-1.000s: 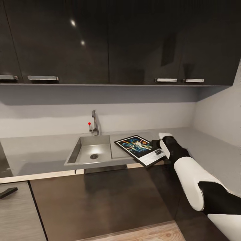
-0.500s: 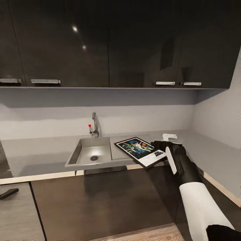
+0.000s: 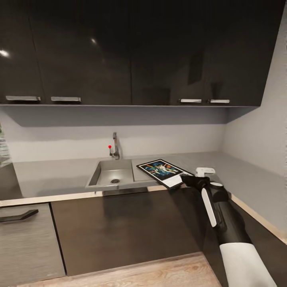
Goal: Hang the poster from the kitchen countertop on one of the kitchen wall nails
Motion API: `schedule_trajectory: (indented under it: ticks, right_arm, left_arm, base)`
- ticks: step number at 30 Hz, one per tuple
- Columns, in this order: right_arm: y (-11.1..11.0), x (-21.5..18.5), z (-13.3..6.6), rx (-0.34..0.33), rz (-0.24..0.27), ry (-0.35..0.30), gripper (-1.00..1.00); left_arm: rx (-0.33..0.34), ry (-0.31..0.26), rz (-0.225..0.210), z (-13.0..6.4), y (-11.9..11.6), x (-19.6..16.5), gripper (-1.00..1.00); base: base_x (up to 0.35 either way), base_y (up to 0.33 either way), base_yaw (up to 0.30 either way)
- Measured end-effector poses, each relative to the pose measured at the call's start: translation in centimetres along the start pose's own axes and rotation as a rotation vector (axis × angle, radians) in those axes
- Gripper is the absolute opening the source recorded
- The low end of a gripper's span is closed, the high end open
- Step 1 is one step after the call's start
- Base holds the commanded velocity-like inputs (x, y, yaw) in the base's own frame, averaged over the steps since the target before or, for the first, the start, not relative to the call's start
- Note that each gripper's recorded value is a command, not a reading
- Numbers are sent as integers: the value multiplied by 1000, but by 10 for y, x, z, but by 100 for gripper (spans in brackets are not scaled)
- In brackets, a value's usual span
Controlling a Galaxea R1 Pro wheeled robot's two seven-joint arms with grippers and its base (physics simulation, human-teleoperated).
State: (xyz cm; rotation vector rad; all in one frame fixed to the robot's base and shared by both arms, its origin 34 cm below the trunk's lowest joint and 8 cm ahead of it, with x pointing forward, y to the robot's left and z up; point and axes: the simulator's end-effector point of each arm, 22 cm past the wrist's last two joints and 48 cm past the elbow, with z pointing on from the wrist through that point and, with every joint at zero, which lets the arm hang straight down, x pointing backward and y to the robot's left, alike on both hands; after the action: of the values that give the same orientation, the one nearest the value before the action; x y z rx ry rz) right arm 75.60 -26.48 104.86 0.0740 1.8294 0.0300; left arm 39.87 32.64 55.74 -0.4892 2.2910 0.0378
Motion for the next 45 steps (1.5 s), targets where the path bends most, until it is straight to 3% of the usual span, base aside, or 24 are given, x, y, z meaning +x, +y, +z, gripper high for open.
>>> schedule_trajectory:
  ticks: [4, 9, 10, 14, 15, 19, 25, 27, 28, 32, 33, 36, 40, 45]
  right_arm:
    - [0, -1, -1, 0, -1, -26, 100]
    - [19, 65, -8, -36, -49, -20, 100]
    - [22, 102, -15, -49, -35, -5, 100]
    - [29, 156, -25, -82, 3, 37, 100]
    - [33, 174, -29, -101, 15, 44, 100]
    - [41, 212, -37, -148, 32, 45, 100]
    - [43, 261, -51, -176, 37, 37, 100]
    - [40, 290, -61, -174, 36, 42, 100]
    - [38, 307, -67, -171, 36, 53, 100]
    - [34, 339, -75, -163, 34, 75, 100]
    - [31, 353, -79, -159, 33, 87, 100]
    - [28, 371, -84, -153, 31, 100, 100]
    - [24, 389, -90, -146, 27, 95, 100]
    - [20, 404, -100, -139, 25, 105, 100]
  left_arm:
    - [0, 0, 0, 0, 0, 0, 100]
    - [7, -5, 0, 0, -2, -2, 100]
    - [46, -10, 3, 0, -13, -5, 100]
    - [159, -18, 5, -2, -39, -10, 100]
    - [213, -39, 6, -4, -53, -21, 100]
    - [332, -76, 3, -11, -83, -55, 100]
    - [457, -71, -37, -28, -119, -108, 100]
    - [519, -107, -87, -44, -137, -148, 100]
    - [561, -117, -141, -51, -148, -168, 100]
    - [664, -117, -255, -61, -177, -211, 100]
    - [719, -107, -303, -66, -195, -230, 100]
    - [800, -98, -353, -71, -228, -259, 100]
    - [938, -69, -423, -81, -305, -300, 100]
    - [1020, 1, -479, -83, -364, -310, 100]
  base:
    - [-332, 0, 0]
    - [-77, 0, 0]
    - [-8, 0, 0]
    - [-4, 0, 0]
    - [-2, 0, 0]
    - [-1, 0, 0]
    - [0, 0, 0]
    - [0, 0, 0]
    - [0, 0, 0]
    - [0, 0, 0]
    - [0, 0, 0]
    - [0, 0, 0]
    - [0, 0, 0]
    - [0, 0, 0]
